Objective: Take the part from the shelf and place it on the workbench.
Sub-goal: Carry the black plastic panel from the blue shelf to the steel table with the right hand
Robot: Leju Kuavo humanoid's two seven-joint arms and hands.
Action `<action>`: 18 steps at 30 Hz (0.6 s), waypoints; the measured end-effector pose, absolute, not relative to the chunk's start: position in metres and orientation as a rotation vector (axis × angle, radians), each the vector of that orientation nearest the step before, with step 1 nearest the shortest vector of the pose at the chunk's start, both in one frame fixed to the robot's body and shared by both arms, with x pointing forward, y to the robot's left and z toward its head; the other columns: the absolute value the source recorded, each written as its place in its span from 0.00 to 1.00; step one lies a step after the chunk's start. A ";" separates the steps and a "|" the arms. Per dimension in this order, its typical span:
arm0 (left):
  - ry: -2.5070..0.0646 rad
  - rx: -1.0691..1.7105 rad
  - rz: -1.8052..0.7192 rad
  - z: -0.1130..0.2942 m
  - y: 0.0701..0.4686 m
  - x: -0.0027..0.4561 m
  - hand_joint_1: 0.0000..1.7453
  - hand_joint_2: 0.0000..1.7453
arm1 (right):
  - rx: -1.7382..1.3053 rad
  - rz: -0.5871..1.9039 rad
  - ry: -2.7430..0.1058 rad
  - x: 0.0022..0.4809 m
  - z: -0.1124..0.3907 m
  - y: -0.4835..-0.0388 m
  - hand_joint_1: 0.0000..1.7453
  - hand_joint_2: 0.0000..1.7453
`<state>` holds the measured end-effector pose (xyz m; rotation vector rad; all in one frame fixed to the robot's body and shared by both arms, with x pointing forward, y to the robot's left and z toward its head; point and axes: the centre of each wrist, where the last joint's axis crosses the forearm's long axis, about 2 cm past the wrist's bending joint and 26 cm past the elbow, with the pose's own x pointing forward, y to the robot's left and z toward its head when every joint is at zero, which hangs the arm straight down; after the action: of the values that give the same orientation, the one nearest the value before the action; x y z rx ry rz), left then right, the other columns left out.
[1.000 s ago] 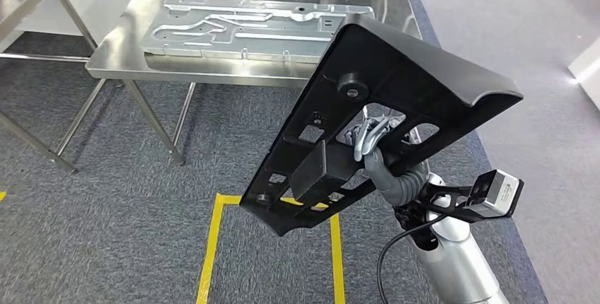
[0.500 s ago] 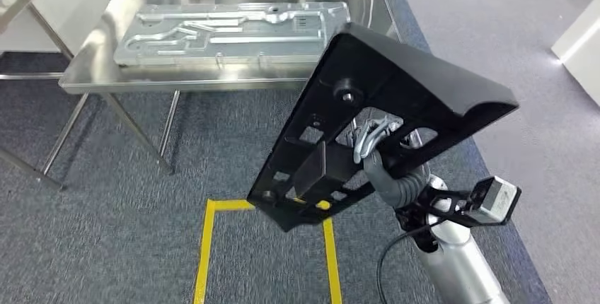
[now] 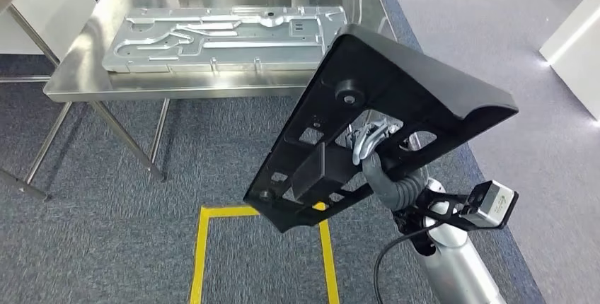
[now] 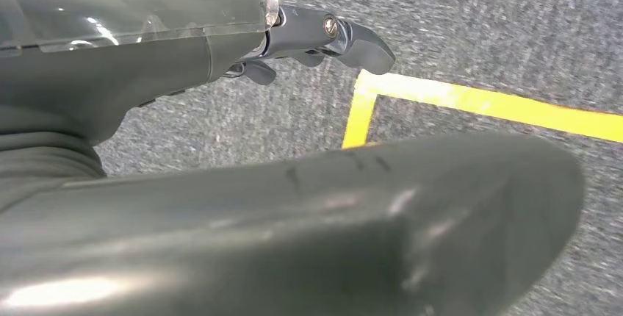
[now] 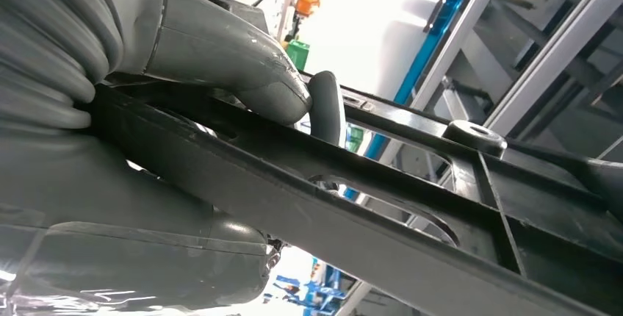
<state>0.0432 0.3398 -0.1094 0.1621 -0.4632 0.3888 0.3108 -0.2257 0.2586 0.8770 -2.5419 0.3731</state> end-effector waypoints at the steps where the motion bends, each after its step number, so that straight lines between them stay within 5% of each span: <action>1: -0.464 0.162 0.388 -0.109 0.340 0.043 0.00 0.00 | 0.876 0.373 -2.542 0.311 0.258 -0.226 1.00 1.00; 18: -0.470 0.160 0.385 -0.109 0.339 0.045 0.00 0.00 | 0.857 0.378 -2.540 0.309 0.254 -0.225 1.00 1.00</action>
<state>0.0452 0.3394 -0.1092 0.1595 -0.4696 0.3854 0.3088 -0.2249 0.2545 0.8568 -2.5396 0.3781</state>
